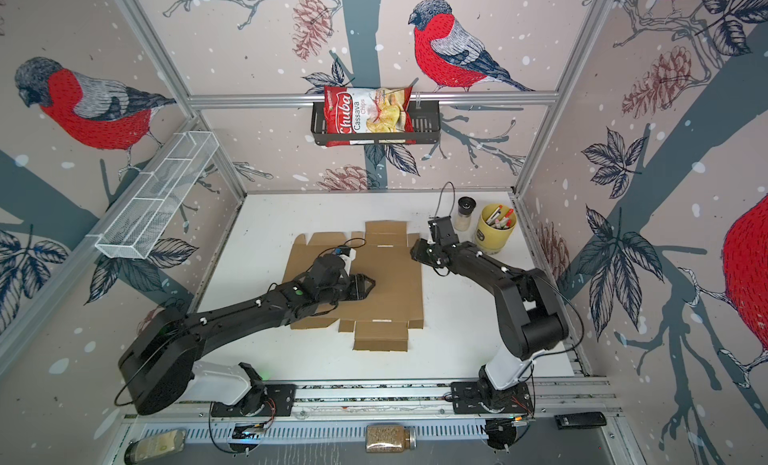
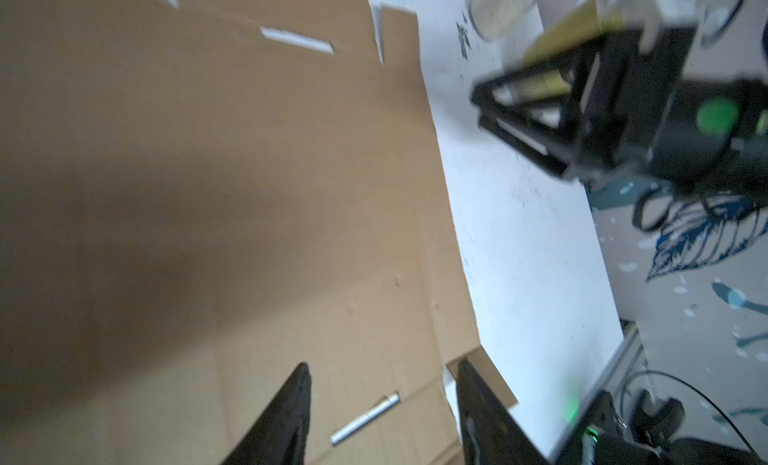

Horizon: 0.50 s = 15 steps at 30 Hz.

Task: Fold the paper box

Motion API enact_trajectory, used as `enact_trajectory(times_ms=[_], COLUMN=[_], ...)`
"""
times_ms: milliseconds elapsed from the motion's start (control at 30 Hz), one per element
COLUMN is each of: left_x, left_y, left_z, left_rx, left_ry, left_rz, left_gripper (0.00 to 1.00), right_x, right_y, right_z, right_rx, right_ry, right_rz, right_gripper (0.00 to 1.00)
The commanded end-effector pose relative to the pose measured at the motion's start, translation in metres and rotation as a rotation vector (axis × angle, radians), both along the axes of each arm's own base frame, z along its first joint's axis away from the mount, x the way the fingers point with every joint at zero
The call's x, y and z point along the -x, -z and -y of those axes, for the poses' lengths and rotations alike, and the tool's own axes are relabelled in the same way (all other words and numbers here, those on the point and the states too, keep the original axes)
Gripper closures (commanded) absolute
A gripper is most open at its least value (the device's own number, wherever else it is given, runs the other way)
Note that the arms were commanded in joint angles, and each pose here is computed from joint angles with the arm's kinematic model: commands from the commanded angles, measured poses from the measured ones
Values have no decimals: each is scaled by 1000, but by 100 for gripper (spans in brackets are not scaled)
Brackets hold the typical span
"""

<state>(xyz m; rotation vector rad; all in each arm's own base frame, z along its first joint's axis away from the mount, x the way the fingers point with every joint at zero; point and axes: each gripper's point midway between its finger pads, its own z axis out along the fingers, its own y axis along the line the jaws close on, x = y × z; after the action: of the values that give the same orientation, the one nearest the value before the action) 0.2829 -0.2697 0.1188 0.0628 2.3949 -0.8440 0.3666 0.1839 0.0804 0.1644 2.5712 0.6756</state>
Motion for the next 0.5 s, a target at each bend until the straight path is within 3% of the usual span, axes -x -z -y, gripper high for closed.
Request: enact_trajectory(times_ms=[0, 200, 467], left_x=[-21, -50, -36], left_y=[7, 31, 79], left_z=[-34, -59, -59], left_rx=[-48, -47, -67], left_ry=[-69, -124, -74], left_rz=[63, 18, -83], left_gripper=[42, 45, 54], right_x=[37, 68, 68], right_y=[12, 37, 52], right_z=[-2, -2, -11], right_rx=[-102, -152, -194], right_ry=[-51, -71, -101], right_rz=[-112, -206, -240], right_gripper=[44, 39, 41])
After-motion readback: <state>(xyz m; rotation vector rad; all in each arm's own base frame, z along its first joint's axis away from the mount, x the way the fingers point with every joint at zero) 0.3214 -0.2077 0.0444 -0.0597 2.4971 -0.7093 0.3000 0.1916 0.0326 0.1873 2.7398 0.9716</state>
